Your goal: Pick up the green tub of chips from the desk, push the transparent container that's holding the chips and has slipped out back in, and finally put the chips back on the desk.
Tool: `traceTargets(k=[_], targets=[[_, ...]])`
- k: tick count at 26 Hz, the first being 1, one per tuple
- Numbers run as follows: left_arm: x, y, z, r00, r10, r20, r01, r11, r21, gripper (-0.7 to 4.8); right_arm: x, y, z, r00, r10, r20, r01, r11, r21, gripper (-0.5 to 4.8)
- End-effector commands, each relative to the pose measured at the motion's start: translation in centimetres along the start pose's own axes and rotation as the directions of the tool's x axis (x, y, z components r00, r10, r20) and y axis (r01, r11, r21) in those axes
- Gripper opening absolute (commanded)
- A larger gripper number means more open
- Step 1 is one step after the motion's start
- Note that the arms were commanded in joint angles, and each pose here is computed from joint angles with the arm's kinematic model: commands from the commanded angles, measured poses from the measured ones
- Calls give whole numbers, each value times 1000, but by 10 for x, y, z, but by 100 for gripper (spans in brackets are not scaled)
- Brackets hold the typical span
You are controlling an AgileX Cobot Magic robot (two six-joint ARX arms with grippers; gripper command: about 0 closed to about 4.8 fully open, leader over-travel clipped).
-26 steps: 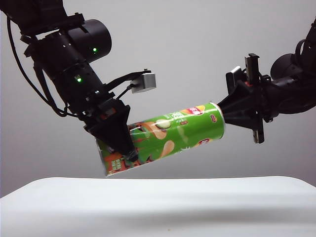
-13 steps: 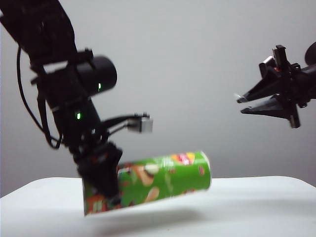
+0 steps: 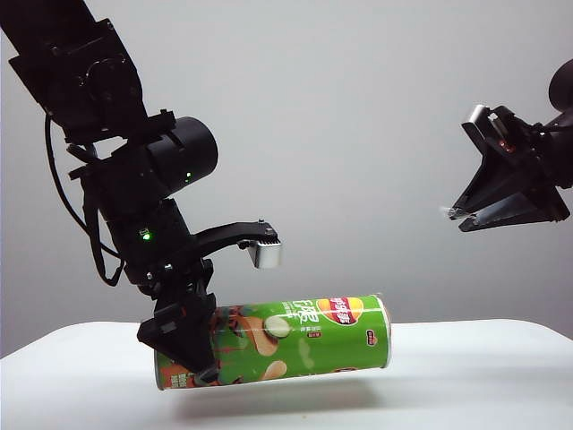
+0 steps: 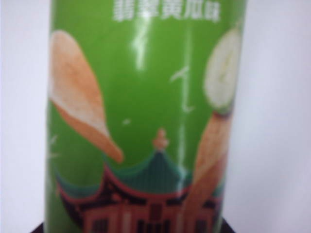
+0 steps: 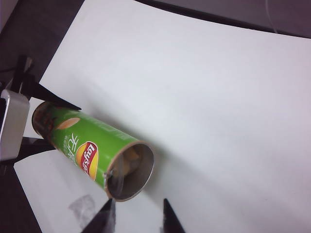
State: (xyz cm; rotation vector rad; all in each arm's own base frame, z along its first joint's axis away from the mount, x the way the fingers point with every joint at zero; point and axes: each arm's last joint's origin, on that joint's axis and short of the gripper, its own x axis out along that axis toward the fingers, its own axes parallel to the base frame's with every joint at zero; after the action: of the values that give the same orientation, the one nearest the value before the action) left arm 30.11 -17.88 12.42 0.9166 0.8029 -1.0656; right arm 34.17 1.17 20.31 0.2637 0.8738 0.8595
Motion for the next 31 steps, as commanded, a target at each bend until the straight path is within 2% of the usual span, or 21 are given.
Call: traceTargets(k=[1, 4, 19, 21, 23, 25, 31], targets=[[0, 1, 2, 1000, 3, 20, -4, 998, 61, 290, 0, 3, 2, 1000, 10, 4, -10, 1000, -16, 122], [4, 2, 0, 1000, 1, 15, -3, 997, 78, 290, 2, 4, 2, 1000, 18, 1, -18, 1000, -19, 122], [15, 5, -14, 999, -53, -1, 53, 998, 22, 292, 2, 5, 1, 999, 45, 3, -44, 999, -13, 122], [15, 5, -14, 999, -55, -2, 55, 998, 21, 326, 2, 6, 2, 998, 61, 6, -61, 998, -11, 122], [15, 6, -14, 999, -40, -5, 40, 999, 2, 408, 2, 6, 2, 998, 62, 7, -62, 998, -10, 124], [14, 9, -12, 1000, 0, -26, -1, 998, -57, 479, 2, 6, 1, 998, 61, 6, -61, 998, -3, 139], [-9, 22, 7, 998, 53, -21, -56, 981, -187, 479, 2, 7, -1, 999, 49, -17, -49, 999, 15, 135]])
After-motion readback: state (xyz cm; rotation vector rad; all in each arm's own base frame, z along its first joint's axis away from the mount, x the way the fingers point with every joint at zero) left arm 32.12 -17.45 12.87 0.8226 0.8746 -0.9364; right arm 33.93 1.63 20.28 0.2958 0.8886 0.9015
